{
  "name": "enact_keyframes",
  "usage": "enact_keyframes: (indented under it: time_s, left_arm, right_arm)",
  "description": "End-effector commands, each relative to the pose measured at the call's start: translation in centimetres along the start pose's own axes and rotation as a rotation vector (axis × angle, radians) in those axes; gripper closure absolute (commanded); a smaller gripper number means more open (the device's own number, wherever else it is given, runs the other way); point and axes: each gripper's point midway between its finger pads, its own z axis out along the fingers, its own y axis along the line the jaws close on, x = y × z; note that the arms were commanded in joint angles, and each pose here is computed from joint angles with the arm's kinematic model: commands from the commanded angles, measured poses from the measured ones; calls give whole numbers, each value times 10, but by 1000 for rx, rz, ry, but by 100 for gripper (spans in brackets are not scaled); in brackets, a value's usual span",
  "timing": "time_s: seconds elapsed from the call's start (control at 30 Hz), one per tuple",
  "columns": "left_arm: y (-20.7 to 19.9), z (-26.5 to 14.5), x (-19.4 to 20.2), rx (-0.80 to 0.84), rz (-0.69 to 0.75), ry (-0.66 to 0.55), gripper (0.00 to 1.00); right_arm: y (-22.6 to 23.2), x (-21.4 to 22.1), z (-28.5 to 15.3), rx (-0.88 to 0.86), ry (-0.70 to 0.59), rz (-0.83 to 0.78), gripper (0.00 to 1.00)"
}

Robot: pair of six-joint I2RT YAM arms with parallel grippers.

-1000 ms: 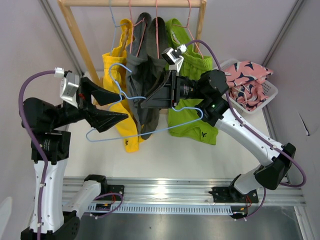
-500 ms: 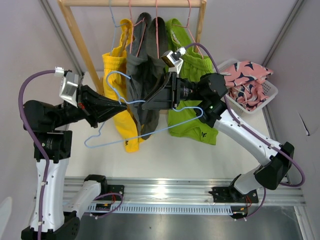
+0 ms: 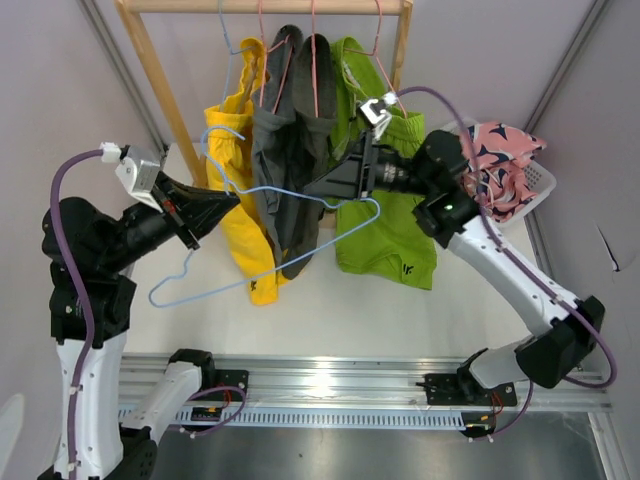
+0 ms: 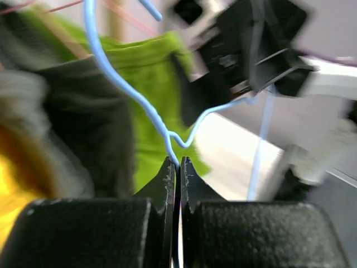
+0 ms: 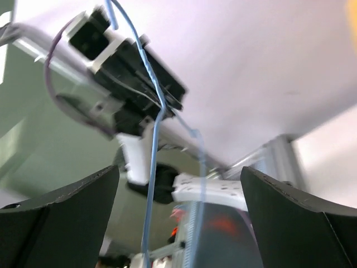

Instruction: Remove the shorts from the hanger

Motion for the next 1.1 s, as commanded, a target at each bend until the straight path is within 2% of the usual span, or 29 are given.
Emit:
enact_keyframes:
  time_s: [0.0,0.07,0.1,0.17,0.2,0.3,0.6,0.93,1.07]
  left_arm:
    - [75,-34,-30,-511,151,-87,100]
    - [92,-50,-40,-652,156,-126,100]
    - [92,-57,-47,-685,170,-146,100]
    - [96,-69,-61,-759,181,-190,100]
    - [96,-81,-77,-821,201,-232,100]
    - [94,-105,-106,-929,237,-311,100]
    - [124,-107,-138,-1072,241,-343,100]
    - [219,-29,-100,-1070,170,-99,100]
    - [244,-7,-99,-1067,138,-69,100]
  right_arm:
    - [17,-15,-53,162,-59,-168,1]
    - [24,-27,-84,285,-146,-249,0]
    - [8,-35,-110,406,-179,-286,1]
    - [17,-46,-144,541,-282,-381,1]
    - [7,-53,-170,655,-330,-414,1]
    - [13,-46,-194,749,-368,-474,1]
    - [-3,-6,-200,733,-326,-422,1]
    - [-25,15,-207,767,-277,-385,1]
    - [-35,20,-212,794,-265,-373,1]
